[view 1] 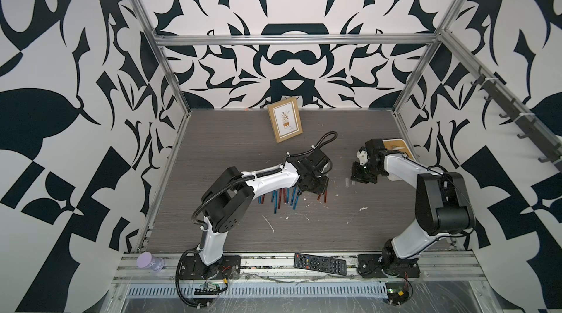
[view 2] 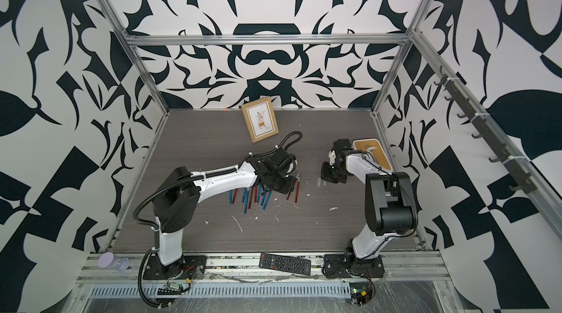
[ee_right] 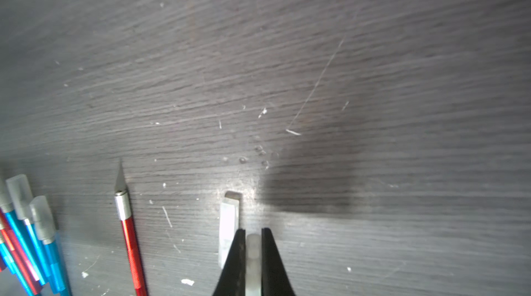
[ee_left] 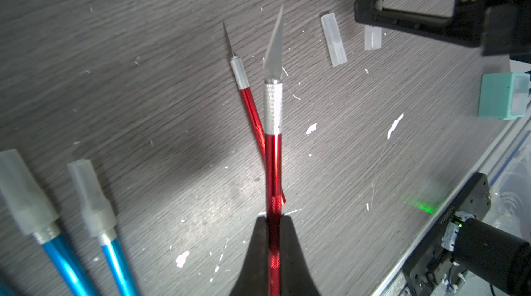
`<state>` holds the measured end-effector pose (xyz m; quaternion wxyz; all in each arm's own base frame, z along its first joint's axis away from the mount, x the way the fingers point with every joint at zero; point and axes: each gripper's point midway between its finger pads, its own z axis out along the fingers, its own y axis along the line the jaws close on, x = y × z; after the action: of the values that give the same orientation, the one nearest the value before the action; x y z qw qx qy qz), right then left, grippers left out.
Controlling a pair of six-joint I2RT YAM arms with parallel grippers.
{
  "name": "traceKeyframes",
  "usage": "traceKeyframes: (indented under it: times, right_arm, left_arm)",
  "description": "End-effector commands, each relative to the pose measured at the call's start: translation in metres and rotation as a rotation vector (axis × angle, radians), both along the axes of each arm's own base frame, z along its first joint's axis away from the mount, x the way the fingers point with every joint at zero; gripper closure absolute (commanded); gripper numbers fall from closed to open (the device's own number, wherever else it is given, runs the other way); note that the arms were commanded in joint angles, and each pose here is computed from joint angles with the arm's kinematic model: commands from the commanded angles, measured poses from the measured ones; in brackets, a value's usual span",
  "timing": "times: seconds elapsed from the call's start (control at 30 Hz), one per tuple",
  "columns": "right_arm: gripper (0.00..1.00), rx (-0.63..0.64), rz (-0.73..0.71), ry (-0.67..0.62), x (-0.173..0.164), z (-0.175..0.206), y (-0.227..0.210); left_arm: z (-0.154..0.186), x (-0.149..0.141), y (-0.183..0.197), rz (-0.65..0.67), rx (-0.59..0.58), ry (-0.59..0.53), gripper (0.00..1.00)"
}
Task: Remove protective caps from carving knives
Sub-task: Place the protective sleeve at the center of the board.
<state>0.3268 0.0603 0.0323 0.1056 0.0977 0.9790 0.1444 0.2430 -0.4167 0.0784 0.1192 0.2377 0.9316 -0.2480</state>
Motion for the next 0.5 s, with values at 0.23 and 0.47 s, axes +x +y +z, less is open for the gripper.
traceKeyframes:
  times: [0.23,0.47]
  right_arm:
    - [0.92,-0.052,-0.015,0.011,0.008,-0.004,-0.004]
    - [0.88,-0.072,-0.023,0.023,0.007,-0.007,-0.007]
  left_arm:
    - [0.006,0.002,0.003,0.02,-0.007,-0.01,1.0]
    - [0.005,0.001,0.005,0.023,-0.003,-0.008,1.0]
